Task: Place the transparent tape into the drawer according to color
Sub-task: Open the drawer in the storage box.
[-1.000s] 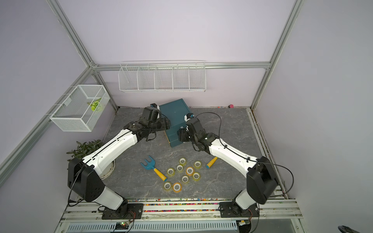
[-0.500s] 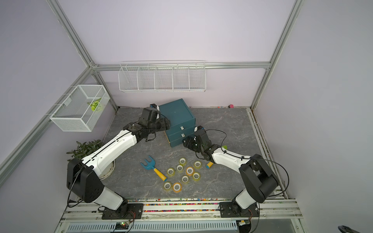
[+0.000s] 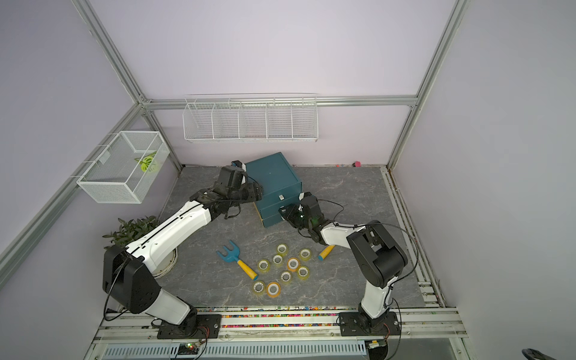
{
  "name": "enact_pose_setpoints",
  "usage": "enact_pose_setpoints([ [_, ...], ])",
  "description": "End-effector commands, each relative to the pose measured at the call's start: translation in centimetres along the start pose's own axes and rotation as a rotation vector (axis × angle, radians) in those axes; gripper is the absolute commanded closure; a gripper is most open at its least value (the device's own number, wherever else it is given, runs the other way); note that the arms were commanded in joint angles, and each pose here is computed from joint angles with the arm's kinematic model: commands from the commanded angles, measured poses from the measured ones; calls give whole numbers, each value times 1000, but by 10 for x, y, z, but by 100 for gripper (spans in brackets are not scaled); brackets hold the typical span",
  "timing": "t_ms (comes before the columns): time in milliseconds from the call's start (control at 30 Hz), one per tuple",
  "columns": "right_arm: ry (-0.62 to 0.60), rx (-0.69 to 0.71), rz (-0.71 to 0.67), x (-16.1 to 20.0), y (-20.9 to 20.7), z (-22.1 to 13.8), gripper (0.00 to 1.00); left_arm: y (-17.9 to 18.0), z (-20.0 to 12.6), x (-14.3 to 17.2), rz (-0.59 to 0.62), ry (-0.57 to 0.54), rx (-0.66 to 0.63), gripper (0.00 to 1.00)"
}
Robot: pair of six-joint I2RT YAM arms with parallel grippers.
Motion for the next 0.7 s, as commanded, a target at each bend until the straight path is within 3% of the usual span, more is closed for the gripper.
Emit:
enact_pose_setpoints([
  [0,-21,-42,7,-9,7,3,60,10,5,20,19,76,-30,21],
  [200,-51,-54,-27,-12,13,-8,57,10,5,19,19,75,-27,21],
  [400,-66,-36,-18,-19,8,-9,62,9,7,20,19,79,-24,21],
  [667,-62,-45,-24,-20,9,-8,86,9,8,19,24,82,-24,21],
])
Point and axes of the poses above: each gripper's point midway between its finger pads, its own z axis out along the fingers, its own y axis along the line the jaws close on, x = y × z, the point moved 3 cm from there along -z, back along the fingers, and after that the axes turned 1 degree about -z, right-handed, at the moved point
